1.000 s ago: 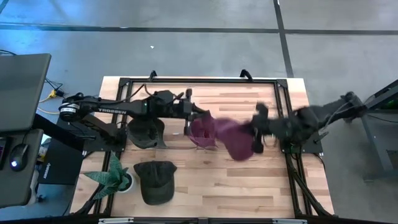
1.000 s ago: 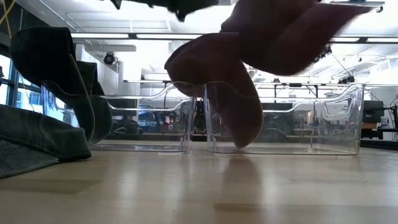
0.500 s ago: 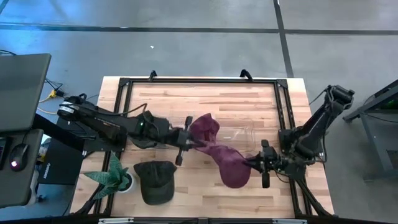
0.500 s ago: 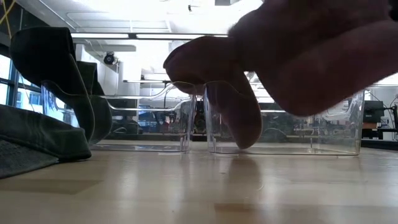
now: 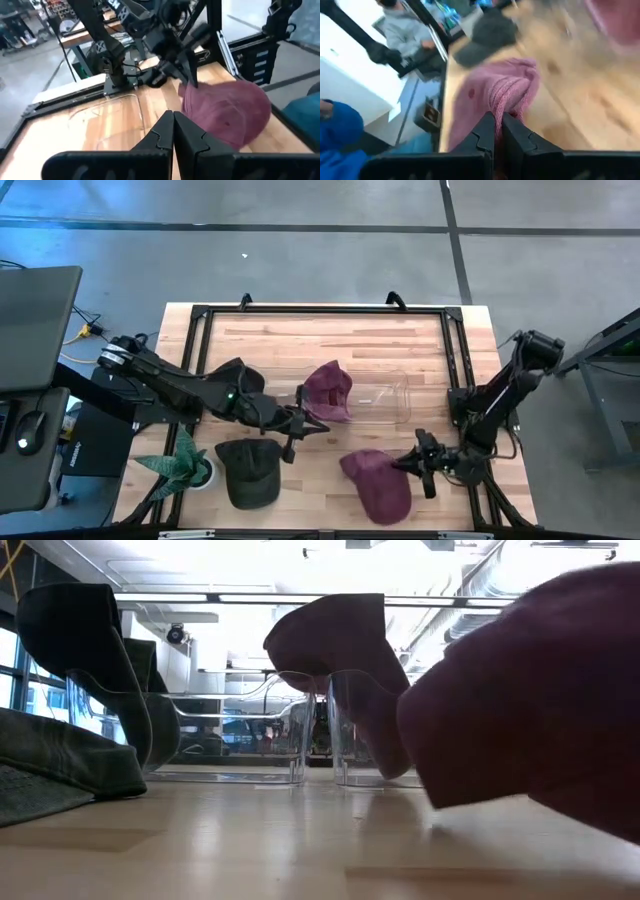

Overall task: Pick & Place hat
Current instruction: Put the red cap into the right transparent bin

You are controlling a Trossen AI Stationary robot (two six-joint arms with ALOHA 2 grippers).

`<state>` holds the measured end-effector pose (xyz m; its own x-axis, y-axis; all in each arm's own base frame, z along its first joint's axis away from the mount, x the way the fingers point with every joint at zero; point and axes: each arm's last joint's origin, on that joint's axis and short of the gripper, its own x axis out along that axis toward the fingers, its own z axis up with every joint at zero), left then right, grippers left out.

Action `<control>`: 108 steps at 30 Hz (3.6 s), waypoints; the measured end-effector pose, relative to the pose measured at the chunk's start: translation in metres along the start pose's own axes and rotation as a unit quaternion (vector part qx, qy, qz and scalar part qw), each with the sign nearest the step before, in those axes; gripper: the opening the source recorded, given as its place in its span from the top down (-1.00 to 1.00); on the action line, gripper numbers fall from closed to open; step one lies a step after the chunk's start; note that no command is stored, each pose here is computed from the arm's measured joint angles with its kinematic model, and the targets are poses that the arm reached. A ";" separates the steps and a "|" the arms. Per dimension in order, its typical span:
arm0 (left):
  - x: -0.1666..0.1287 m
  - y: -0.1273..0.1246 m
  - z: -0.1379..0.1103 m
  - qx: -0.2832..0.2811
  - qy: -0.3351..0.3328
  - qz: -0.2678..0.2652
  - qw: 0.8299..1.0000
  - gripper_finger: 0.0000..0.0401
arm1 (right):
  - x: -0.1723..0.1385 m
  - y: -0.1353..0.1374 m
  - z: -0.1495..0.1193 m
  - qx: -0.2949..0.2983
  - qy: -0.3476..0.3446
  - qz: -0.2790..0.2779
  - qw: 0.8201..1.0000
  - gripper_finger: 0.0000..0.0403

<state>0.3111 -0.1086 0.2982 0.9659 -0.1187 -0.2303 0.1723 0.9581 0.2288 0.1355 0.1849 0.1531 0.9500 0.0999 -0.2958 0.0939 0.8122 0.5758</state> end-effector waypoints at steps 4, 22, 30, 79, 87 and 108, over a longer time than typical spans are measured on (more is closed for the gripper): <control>0.003 -0.001 -0.004 -0.018 0.010 0.000 1.000 1.00 | 0.010 -0.010 -0.020 0.019 0.050 -0.016 0.998 0.92; 0.002 -0.004 -0.003 -0.049 0.002 -0.053 0.997 1.00 | 0.036 -0.021 0.041 0.091 0.232 0.125 0.960 -0.22; 0.002 -0.004 -0.003 -0.049 0.005 -0.052 0.997 1.00 | 0.048 -0.056 0.055 0.080 0.233 0.016 0.969 -0.24; 0.002 -0.005 -0.009 -0.060 0.037 -0.056 0.996 1.00 | 0.036 -0.076 0.106 -0.179 0.349 -0.399 0.829 0.96; 0.002 -0.005 -0.009 -0.061 0.037 -0.056 0.996 1.00 | 0.036 -0.038 0.098 -0.180 0.363 -0.307 0.861 0.97; 0.002 -0.004 -0.009 -0.061 0.036 -0.054 0.996 1.00 | 0.072 -0.029 0.033 0.008 0.238 0.003 0.971 -0.05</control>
<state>0.3106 -0.1107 0.2882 0.9260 -0.2084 -0.3148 0.2459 0.9657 0.0839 0.2106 0.1494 0.1406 0.7051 0.3623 -0.6096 0.0975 0.8020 0.5894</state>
